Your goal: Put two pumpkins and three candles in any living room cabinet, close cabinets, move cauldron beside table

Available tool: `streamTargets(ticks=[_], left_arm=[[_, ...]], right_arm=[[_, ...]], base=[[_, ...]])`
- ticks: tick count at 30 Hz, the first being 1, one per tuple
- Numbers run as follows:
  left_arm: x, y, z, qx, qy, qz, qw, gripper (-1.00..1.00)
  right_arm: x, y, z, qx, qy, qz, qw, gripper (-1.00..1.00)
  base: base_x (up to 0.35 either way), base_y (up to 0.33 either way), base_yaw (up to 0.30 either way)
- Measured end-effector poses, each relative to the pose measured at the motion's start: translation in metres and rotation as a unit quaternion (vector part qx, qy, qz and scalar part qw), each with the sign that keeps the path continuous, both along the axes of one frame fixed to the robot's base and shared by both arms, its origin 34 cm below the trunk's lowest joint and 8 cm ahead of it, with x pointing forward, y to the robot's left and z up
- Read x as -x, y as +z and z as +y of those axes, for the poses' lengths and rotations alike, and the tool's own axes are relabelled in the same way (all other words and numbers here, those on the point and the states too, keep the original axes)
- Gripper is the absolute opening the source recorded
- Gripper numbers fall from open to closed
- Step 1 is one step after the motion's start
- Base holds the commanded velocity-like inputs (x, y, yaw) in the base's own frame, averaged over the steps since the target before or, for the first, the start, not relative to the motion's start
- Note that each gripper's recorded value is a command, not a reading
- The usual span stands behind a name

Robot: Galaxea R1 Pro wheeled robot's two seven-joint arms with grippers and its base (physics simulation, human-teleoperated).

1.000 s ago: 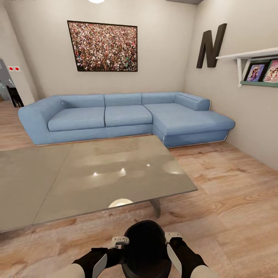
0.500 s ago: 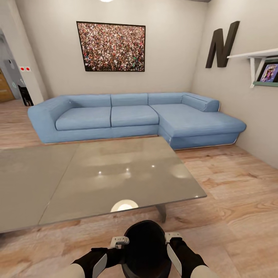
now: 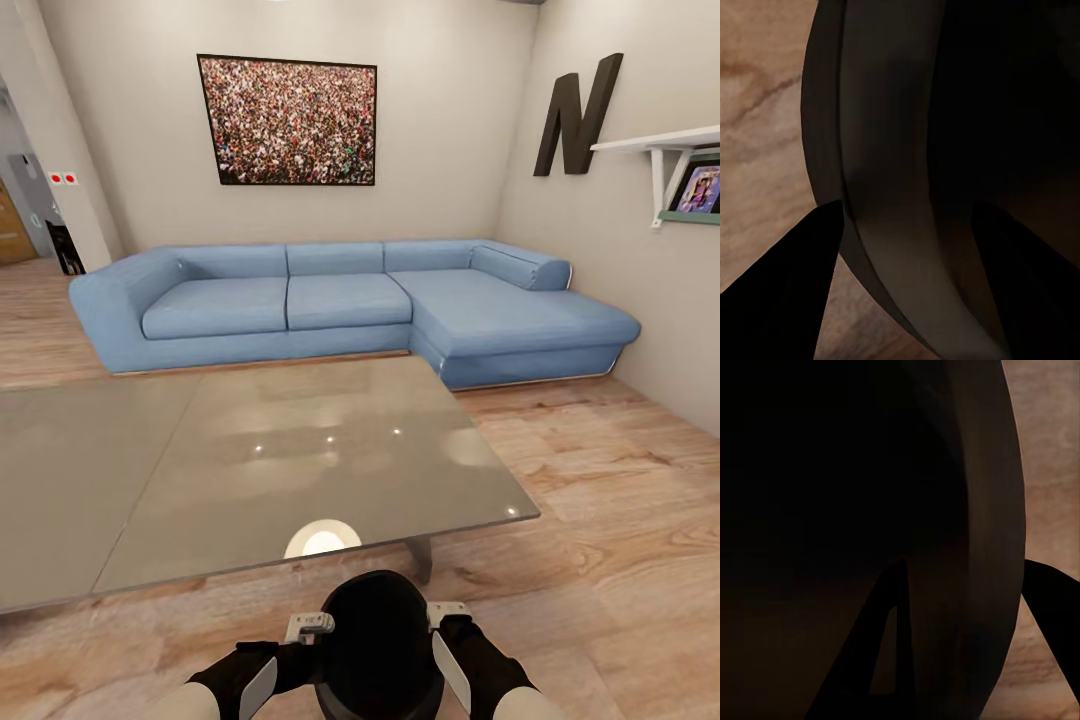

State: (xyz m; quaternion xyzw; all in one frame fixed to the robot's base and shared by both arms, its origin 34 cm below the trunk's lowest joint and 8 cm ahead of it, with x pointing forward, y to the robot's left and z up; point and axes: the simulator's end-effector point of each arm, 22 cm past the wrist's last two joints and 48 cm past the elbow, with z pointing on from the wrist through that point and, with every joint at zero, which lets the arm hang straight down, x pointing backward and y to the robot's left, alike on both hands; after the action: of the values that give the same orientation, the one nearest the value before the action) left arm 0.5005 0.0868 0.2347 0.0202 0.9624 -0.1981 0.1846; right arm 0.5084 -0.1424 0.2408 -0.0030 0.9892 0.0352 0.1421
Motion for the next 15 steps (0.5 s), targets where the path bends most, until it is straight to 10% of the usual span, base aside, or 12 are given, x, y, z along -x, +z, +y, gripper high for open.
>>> streamTargets(ticks=[15], left_arm=[[0.005, -0.01, 0.0, -0.001, -0.002, 0.009, 1.0, -1.0]], right_arm=[[0.006, -0.011, 0.0, 0.0, 0.0, 0.01, 1.0, -1.0]], base=[[0.0, 0.0, 0.0]])
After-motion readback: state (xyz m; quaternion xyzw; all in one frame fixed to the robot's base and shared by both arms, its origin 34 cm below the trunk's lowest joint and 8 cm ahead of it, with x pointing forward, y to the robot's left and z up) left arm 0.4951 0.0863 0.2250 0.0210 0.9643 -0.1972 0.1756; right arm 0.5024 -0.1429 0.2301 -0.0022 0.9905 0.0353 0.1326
